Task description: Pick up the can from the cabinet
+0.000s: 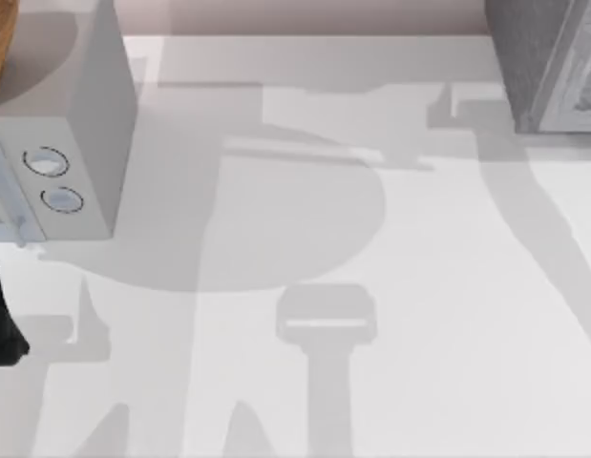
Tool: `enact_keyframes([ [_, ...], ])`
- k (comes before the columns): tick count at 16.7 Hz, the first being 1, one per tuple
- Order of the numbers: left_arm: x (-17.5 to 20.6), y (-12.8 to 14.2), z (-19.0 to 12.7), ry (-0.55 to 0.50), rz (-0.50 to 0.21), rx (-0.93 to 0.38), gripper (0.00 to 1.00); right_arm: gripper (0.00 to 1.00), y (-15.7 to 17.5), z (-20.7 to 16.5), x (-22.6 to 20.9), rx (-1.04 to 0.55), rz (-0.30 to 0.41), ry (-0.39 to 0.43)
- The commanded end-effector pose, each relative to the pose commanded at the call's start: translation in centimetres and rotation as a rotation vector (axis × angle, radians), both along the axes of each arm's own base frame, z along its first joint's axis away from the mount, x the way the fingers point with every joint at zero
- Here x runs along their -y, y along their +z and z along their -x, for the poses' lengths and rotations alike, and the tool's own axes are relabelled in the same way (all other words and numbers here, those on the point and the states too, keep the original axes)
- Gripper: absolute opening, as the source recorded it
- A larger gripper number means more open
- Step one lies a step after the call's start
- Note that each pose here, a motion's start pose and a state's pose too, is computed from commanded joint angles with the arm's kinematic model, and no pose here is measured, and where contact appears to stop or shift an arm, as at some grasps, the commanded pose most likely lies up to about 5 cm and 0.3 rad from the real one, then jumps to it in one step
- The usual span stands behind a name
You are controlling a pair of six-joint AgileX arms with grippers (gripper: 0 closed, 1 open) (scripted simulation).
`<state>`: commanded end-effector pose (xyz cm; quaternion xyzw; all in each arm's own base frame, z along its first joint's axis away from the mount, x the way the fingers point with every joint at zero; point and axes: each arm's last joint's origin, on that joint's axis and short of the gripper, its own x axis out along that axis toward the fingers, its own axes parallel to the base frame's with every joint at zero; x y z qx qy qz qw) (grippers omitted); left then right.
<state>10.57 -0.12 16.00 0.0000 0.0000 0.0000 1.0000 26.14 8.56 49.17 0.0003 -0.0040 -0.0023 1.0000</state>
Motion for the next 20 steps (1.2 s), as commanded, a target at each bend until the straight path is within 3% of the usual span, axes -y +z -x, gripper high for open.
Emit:
enact_keyframes([
  [8,0.0,0.0,0.0,0.000,0.000,0.000,1.00,1.00,-0.8,0.0,-1.7,0.004,-0.002,-0.005],
  [16,0.0,0.0,0.0,0.000,0.000,0.000,1.00,1.00,-0.9,-5.6,-1.9,0.001,0.000,-0.003],
  [20,0.0,0.0,0.0,0.000,0.000,0.000,1.00,1.00,-0.9,-6.0,-1.8,0.001,0.000,-0.003],
])
